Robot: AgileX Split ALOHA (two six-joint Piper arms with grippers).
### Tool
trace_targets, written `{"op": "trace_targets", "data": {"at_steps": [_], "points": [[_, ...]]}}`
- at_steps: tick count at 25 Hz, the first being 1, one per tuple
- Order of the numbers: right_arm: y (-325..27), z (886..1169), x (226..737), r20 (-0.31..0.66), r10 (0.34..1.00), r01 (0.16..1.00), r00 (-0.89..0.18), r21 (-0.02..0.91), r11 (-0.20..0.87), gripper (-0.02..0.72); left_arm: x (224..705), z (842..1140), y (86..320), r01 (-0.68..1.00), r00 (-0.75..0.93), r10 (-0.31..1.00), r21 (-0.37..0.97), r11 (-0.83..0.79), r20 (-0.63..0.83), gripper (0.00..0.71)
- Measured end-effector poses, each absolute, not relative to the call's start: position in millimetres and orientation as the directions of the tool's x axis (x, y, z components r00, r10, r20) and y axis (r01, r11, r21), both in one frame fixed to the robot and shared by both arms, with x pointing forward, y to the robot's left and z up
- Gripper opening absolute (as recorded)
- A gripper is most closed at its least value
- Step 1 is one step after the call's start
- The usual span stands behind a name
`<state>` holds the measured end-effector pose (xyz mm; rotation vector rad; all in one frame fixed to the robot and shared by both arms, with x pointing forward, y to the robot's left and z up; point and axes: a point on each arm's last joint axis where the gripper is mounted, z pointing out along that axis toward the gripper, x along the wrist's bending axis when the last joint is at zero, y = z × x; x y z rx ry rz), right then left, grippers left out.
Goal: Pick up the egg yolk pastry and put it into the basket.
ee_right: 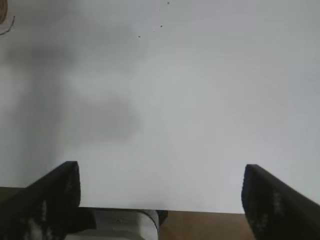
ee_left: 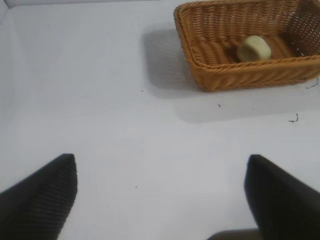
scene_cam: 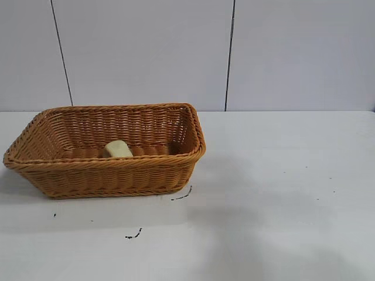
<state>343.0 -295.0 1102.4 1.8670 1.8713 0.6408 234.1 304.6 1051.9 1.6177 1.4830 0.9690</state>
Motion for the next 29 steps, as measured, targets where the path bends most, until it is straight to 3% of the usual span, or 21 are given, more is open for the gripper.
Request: {"op": "trace_targets", "data": {"at_steps": [4, 9, 17, 29], "points": [[-295.9, 1079.5, 299.1, 0.027, 0.999, 0.694, -0.016, 0.720, -0.009, 0.632, 234.1, 1051.9, 304.6, 0.451, 0.053, 0.997, 0.890, -0.073, 0.055, 0.693], [-295.3, 1051.5, 264.8, 0.052, 0.999, 0.607, -0.018, 0.794, -0.030, 0.632, 234.1, 1051.9, 304.6, 0.451, 0.053, 0.997, 0.890, -0.073, 0.055, 0.693], [-296.1, 1052.5, 237.9, 0.067, 0.998, 0.442, -0.016, 0.895, -0.053, 0.632, 234.1, 1051.9, 304.6, 0.451, 0.053, 0.997, 0.890, -0.073, 0.055, 0.693], [-296.1, 1052.5, 235.5, 0.070, 0.997, 0.428, -0.016, 0.902, -0.056, 0.632, 234.1, 1051.9, 304.6, 0.451, 0.053, 0.997, 0.890, -0.073, 0.055, 0.693]]}}
